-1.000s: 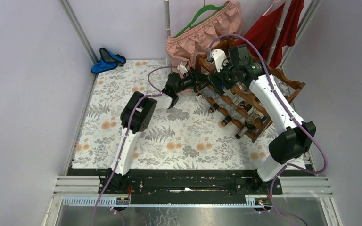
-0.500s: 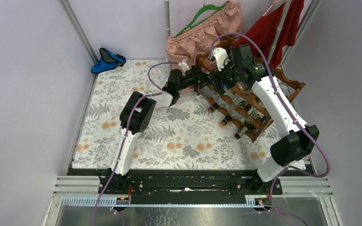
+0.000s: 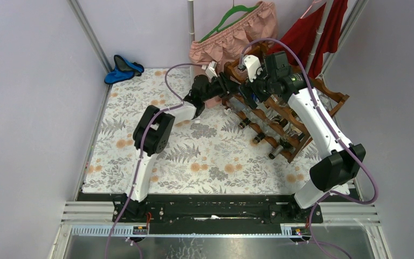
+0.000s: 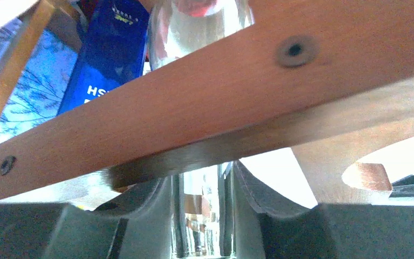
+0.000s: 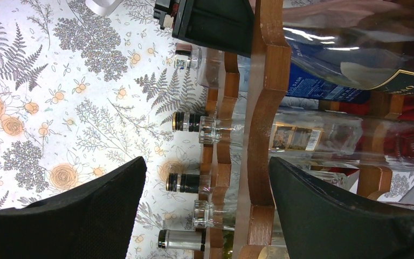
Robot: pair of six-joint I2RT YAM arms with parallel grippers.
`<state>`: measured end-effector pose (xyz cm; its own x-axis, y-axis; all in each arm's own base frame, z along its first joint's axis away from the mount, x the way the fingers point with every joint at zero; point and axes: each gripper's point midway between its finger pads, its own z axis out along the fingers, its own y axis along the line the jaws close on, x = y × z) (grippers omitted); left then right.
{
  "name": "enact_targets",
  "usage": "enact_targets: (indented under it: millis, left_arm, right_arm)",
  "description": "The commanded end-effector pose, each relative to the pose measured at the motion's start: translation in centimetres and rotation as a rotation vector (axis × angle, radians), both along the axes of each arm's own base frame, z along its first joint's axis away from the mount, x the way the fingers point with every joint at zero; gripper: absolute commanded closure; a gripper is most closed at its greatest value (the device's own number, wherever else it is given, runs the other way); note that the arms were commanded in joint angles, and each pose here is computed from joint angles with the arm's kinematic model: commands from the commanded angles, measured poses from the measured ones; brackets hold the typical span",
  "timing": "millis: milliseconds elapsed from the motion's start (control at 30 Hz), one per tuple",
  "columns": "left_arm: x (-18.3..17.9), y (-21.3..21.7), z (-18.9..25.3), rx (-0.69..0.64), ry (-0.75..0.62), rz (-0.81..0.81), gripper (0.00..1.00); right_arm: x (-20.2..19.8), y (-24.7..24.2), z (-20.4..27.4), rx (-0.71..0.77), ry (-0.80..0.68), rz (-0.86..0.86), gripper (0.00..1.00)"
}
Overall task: Put the wine bottle on the wine rack
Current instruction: Place the wine bottle in the wine rack.
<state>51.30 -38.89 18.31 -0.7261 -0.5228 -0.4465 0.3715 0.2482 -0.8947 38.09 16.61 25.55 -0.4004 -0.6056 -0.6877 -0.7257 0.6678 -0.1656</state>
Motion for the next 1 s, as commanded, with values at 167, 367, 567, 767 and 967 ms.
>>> enact_targets:
  millis: [167, 367, 567, 767, 967]
  left_arm:
    - [0.8, 1.1, 7.7, 0.13, -0.346, 0.093, 0.83]
    - [0.6, 0.5, 5.9, 0.231, -0.381, 0.097, 0.81]
    - [0.4, 0.3, 4.6, 0.334, -0.423, 0.125, 0.76]
    - [0.3, 1.2, 4.2, 0.356, -0.421, 0.176, 0.64]
    - [0.2, 1.8, 4.4, 0.352, -0.41, 0.206, 0.6]
  right_arm:
    - [-0.4, 0.2, 2.7, 0.05, -0.069, 0.01, 0.09]
    - [-0.5, 0.1, 2.9, 0.052, -0.075, 0.011, 0.09]
    - [-0.6, 0.0, 3.3, 0.059, -0.083, 0.013, 0.09]
    - [-0.8, 0.1, 3.4, 0.068, -0.083, 0.022, 0.09]
    - [-0.9, 0.2, 3.5, 0.075, -0.081, 0.026, 0.09]
